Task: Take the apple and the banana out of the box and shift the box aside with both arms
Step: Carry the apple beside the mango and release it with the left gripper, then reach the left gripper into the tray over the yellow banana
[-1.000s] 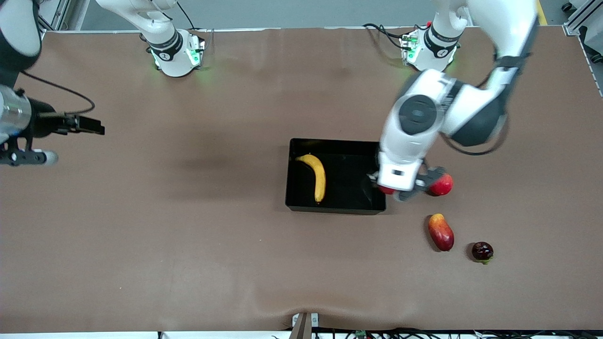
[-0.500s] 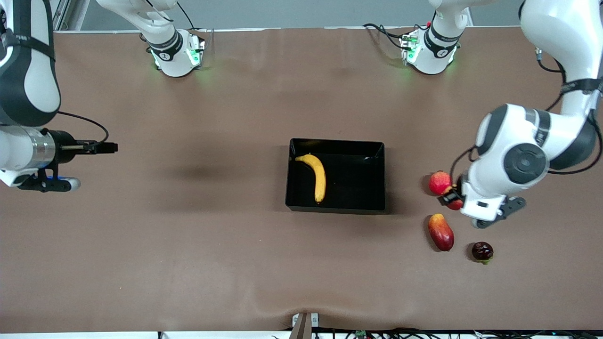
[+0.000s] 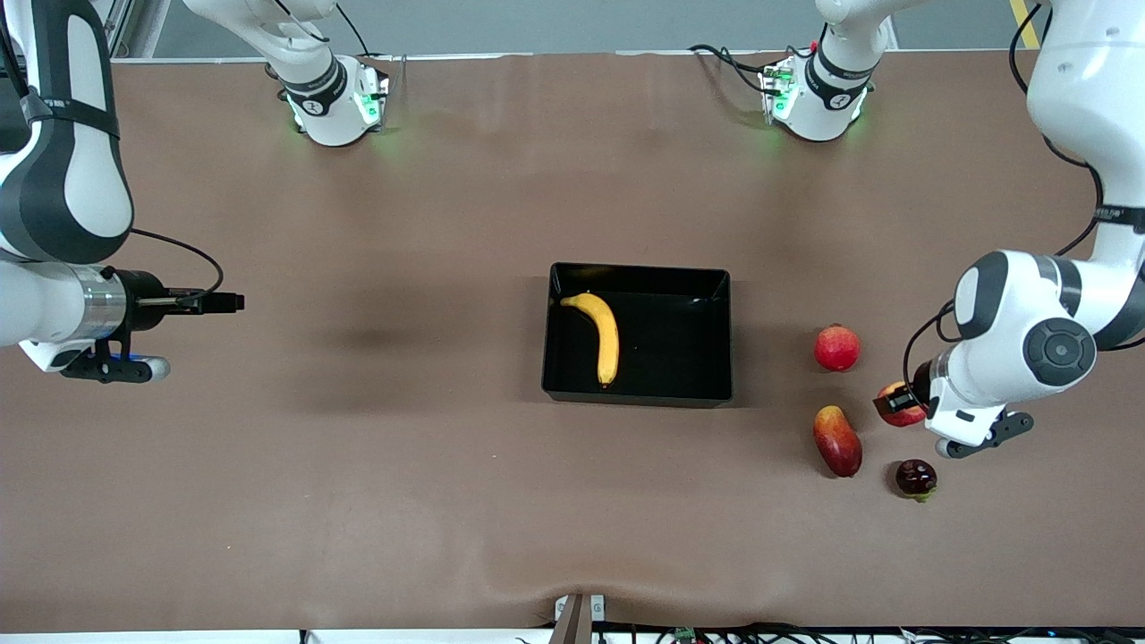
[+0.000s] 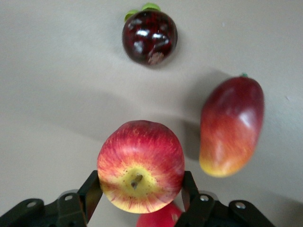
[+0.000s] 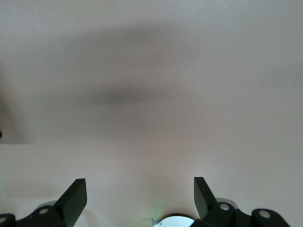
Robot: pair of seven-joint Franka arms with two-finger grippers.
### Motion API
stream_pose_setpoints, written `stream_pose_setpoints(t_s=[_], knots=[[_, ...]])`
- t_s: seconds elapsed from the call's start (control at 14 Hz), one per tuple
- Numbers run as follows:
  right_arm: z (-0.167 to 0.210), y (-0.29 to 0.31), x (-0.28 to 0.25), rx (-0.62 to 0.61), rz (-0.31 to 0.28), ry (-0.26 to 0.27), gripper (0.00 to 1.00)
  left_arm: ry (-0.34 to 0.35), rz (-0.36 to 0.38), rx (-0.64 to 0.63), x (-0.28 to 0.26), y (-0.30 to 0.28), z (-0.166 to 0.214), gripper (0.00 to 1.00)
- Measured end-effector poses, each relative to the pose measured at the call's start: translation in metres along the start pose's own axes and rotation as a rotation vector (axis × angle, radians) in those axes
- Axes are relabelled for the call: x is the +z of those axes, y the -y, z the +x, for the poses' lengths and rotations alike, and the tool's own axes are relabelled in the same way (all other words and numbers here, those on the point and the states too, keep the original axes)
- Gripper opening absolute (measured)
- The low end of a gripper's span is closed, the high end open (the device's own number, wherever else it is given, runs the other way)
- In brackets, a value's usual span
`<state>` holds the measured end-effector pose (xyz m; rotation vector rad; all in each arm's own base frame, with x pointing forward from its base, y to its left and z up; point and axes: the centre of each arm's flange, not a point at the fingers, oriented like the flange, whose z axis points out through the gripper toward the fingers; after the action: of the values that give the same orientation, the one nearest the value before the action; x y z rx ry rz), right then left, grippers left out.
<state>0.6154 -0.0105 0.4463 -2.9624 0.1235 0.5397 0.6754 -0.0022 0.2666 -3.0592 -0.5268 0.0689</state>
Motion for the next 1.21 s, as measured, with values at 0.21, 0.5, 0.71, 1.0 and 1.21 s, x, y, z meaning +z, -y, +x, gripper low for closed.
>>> stream_pose_setpoints(t_s=[0.21, 0.5, 0.71, 1.0, 1.21], knots=[[0.004, 0.004, 0.004, -0.003, 0.017, -0.042, 1.00, 0.016, -0.035, 0.004, 0.038, 0.008, 0.006, 0.72], [-0.001, 0.007, 0.014, -0.005, 0.029, -0.101, 1.00, 0.024, -0.039, 0.006, 0.047, 0.006, 0.006, 0.79], [-0.009, 0.009, 0.021, -0.006, 0.032, -0.112, 1.00, 0.024, -0.036, 0.012, 0.034, 0.002, 0.007, 1.00], [-0.011, 0.010, 0.022, -0.005, 0.045, -0.113, 1.00, 0.054, -0.024, -0.005, -0.038, -0.067, -0.033, 1.00], [-0.011, 0.010, 0.022, -0.004, 0.045, -0.112, 1.00, 0.063, -0.044, -0.068, -0.071, -0.158, -0.095, 1.00]])
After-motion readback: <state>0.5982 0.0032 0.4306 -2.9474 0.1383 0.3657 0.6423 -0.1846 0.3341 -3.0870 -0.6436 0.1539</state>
